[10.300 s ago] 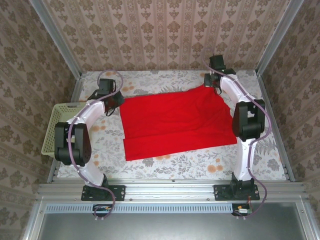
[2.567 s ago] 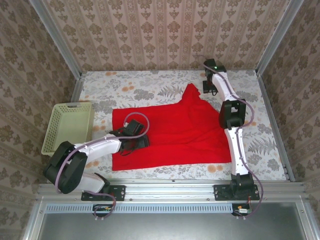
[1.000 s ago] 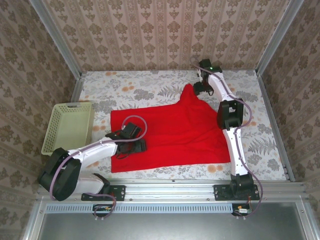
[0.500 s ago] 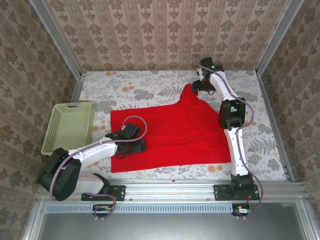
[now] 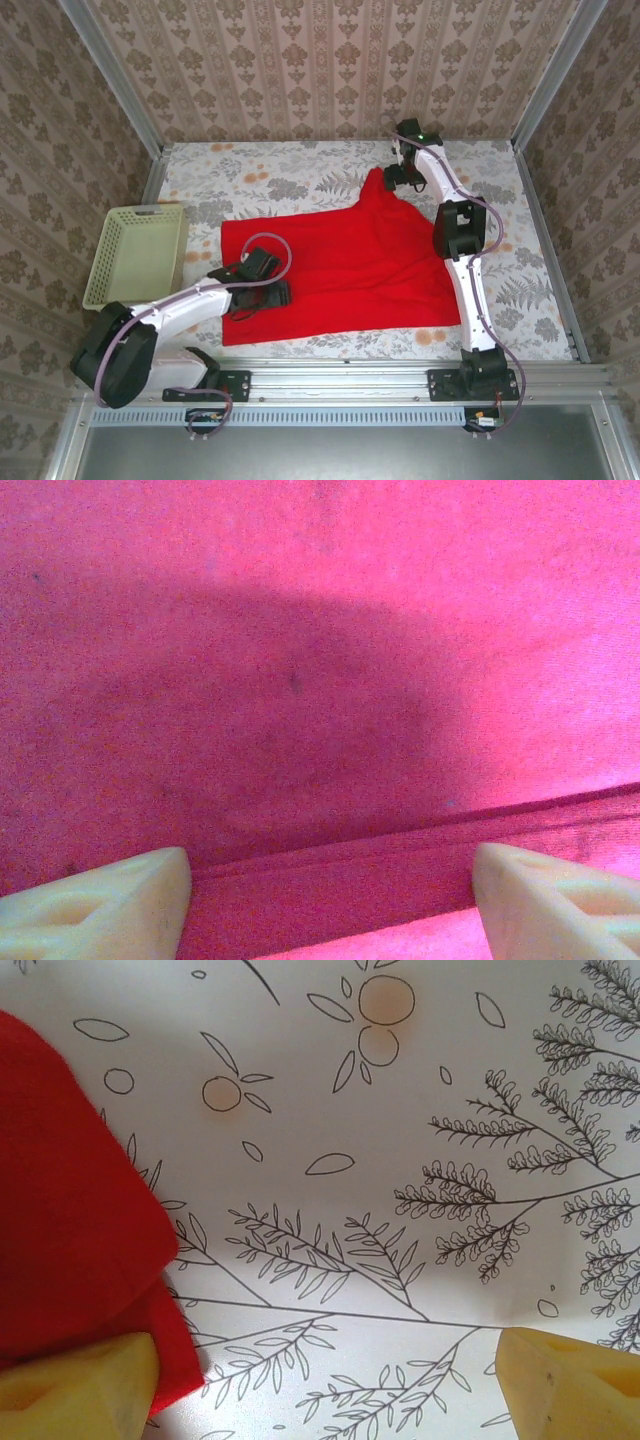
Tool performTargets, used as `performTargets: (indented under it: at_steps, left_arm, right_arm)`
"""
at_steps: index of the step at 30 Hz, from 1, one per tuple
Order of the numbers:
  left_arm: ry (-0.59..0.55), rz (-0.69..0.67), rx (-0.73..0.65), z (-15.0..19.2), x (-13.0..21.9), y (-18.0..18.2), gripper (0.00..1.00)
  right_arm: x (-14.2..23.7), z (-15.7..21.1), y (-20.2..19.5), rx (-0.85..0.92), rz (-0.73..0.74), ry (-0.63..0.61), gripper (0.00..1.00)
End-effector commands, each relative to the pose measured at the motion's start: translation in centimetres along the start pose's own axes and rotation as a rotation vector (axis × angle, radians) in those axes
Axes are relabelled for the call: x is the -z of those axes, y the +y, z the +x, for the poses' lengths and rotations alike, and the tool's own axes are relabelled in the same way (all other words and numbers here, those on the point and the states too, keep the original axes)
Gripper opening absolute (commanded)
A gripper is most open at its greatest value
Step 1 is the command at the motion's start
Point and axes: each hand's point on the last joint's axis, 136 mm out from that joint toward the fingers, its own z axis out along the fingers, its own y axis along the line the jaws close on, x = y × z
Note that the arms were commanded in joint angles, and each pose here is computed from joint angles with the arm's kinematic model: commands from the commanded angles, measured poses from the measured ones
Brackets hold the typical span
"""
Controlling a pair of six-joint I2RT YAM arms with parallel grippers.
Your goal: Fold the inside-out t-shirt
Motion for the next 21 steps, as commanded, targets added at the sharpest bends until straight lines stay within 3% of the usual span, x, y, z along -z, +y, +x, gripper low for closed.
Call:
performTargets:
  at_steps: [1,9,21]
  left_arm:
    - [0.027,-0.052,0.009,1.1,0.0,1.7,0.76]
    - [0.059,-0.084,0.03,2.2,-0.6,3.1,0.76]
    - [0.07,-0.05,0.023,2.5,-0.4,2.6,0.76]
  right_arm:
    - [-1.7,2.0,-1.1,0.016,0.086,0.08,0.88]
    - [-1.2,2.4,-7.7,-0.141,0.202,0.08,0.81]
    - [-1.6,-1.3,-9.5,-0.11,0.204,-0.052,0.81]
